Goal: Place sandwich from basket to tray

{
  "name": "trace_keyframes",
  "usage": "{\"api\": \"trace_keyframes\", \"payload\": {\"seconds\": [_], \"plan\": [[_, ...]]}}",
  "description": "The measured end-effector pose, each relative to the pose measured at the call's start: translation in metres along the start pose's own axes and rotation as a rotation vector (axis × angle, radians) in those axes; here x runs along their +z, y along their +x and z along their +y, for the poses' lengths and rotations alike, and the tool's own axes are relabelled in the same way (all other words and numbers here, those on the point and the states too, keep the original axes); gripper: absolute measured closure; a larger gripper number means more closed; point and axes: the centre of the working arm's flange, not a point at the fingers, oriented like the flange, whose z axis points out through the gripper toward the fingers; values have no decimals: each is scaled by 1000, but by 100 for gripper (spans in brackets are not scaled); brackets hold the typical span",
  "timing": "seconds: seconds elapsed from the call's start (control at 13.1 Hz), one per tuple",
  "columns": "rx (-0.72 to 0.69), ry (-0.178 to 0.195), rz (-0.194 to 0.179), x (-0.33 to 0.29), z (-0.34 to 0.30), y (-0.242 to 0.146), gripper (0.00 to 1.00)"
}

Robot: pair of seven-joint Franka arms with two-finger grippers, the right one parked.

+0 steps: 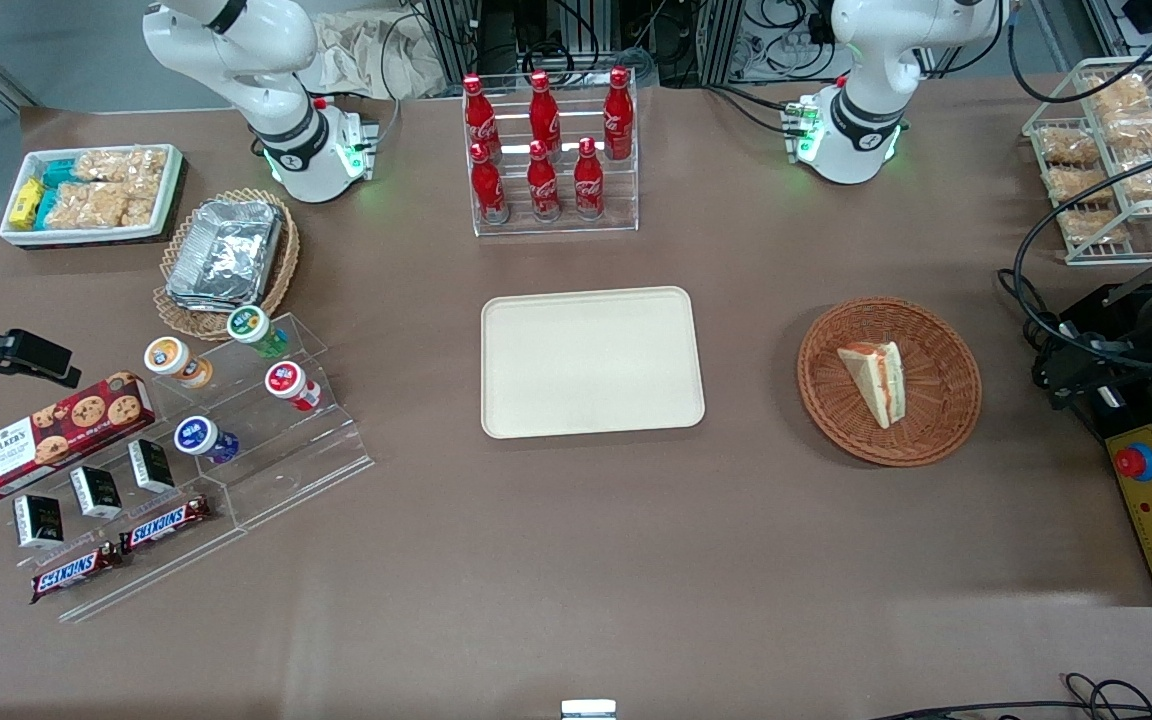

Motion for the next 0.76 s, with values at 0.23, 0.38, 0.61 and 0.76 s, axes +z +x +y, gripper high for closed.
{"api": "trace_keyframes", "payload": {"seconds": [0.23, 0.38, 0.61, 0.76], "plan": [[2, 0, -6, -1, 1, -1, 0], [2, 1, -32, 1, 1, -4, 0], [2, 4, -88, -3, 1, -15, 0], [1, 5, -97, -10, 0, -21, 0]]}}
